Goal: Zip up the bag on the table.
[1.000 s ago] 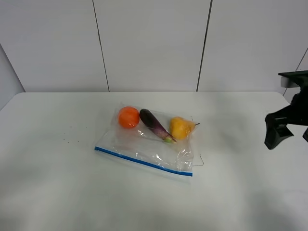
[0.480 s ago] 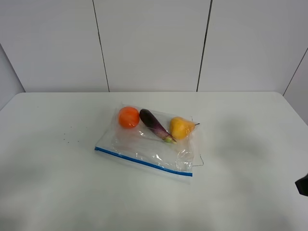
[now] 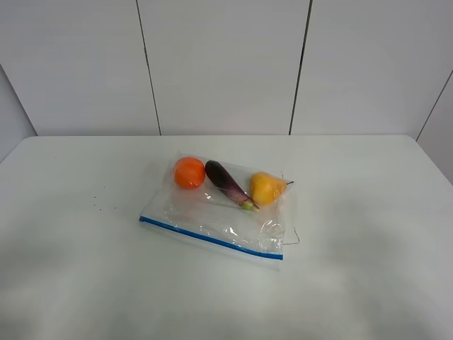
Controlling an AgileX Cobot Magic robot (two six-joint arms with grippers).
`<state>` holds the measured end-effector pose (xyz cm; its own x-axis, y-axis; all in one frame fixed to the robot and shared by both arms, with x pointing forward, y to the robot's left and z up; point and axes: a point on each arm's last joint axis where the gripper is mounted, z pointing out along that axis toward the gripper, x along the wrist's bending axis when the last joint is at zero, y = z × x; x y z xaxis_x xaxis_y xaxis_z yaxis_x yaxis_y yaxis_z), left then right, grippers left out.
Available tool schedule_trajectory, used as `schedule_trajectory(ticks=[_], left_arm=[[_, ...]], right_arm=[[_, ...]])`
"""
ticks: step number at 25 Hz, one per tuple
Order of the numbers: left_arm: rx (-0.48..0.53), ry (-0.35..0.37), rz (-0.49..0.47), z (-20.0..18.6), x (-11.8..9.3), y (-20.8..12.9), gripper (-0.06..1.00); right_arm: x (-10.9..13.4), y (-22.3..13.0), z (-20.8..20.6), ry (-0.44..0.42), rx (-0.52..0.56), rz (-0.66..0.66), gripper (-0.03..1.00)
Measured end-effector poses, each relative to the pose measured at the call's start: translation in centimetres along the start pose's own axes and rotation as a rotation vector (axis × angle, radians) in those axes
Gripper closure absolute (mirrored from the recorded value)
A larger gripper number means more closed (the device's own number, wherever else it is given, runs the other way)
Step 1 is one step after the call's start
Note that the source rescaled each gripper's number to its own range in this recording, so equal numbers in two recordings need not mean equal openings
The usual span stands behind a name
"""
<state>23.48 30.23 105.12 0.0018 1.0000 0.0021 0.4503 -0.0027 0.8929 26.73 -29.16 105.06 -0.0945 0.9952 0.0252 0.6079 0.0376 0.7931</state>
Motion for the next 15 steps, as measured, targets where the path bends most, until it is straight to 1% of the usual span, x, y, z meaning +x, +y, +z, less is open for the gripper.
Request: schedule_trajectory(ticks=[3, 15], left_arm=[[0.000, 0.000, 0.000, 0.00, 0.00, 0.00, -0.05], [0.000, 0.000, 0.000, 0.00, 0.00, 0.00, -0.05]], right_arm=[[0.02, -0.12, -0.23, 0.000, -0.016, 0.001, 0.00], [0.02, -0.14, -0.29, 0.000, -0.022, 0.001, 0.00]])
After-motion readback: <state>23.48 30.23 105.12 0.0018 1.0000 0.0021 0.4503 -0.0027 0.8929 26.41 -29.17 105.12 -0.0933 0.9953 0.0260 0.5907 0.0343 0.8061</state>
